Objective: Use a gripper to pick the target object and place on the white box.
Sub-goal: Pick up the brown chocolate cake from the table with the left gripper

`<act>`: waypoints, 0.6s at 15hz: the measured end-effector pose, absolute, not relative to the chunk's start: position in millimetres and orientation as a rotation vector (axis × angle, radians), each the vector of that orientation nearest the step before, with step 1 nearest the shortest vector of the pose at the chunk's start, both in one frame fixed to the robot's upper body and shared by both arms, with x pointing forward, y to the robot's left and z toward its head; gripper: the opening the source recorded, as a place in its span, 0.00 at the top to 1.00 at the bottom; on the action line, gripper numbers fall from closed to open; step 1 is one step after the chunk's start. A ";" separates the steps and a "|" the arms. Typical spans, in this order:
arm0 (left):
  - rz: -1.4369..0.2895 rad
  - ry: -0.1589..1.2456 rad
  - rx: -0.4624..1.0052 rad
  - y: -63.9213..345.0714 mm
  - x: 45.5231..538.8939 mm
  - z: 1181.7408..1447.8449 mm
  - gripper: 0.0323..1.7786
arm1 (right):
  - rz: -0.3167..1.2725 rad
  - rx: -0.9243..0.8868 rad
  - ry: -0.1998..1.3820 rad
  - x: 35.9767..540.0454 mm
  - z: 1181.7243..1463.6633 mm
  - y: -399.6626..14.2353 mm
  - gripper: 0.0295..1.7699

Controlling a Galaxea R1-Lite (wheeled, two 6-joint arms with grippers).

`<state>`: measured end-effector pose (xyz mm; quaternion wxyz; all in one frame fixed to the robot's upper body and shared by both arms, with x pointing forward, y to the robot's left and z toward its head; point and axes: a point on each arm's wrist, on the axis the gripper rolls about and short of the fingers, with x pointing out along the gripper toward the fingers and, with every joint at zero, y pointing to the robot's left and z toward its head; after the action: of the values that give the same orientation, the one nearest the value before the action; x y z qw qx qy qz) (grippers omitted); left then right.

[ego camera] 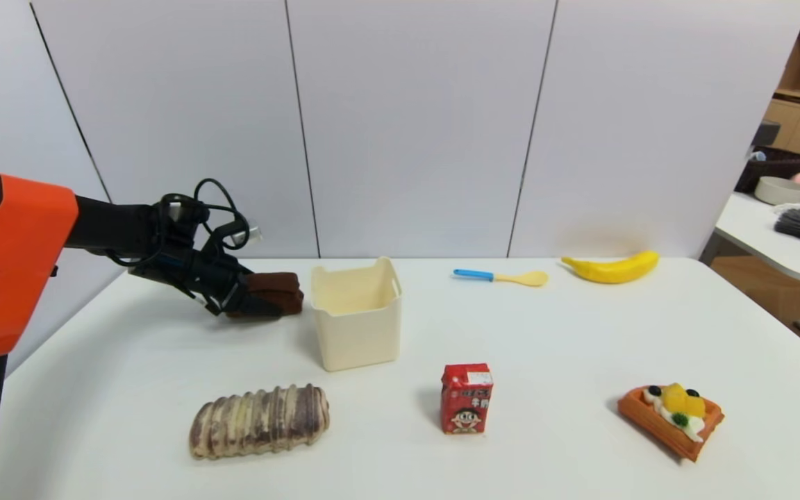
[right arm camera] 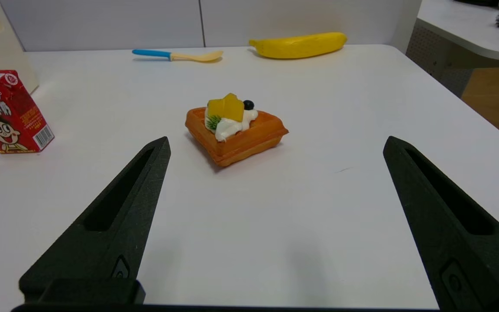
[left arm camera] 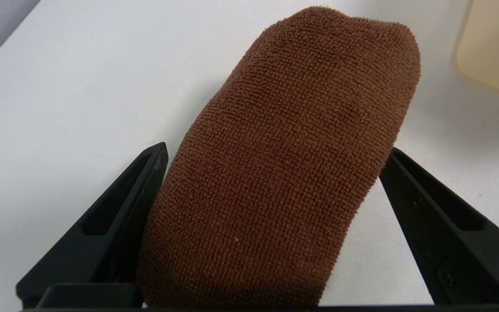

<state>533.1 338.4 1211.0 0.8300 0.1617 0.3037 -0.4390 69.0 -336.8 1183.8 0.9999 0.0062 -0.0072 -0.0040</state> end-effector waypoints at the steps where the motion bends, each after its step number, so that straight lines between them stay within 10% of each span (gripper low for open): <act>1: -0.931 0.643 0.344 338.4 533.0 1211.4 0.05 | -0.008 0.012 -0.014 69.0 1183.8 -336.8 0.04; 9: -0.929 0.634 0.349 337.9 531.6 1216.7 0.64 | -0.008 0.012 -0.014 69.0 1183.8 -336.8 0.04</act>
<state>531.6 337.9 1216.7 0.8315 0.1646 0.2992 -0.4382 69.0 -336.8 1183.8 0.9999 0.0062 -0.0072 -0.0038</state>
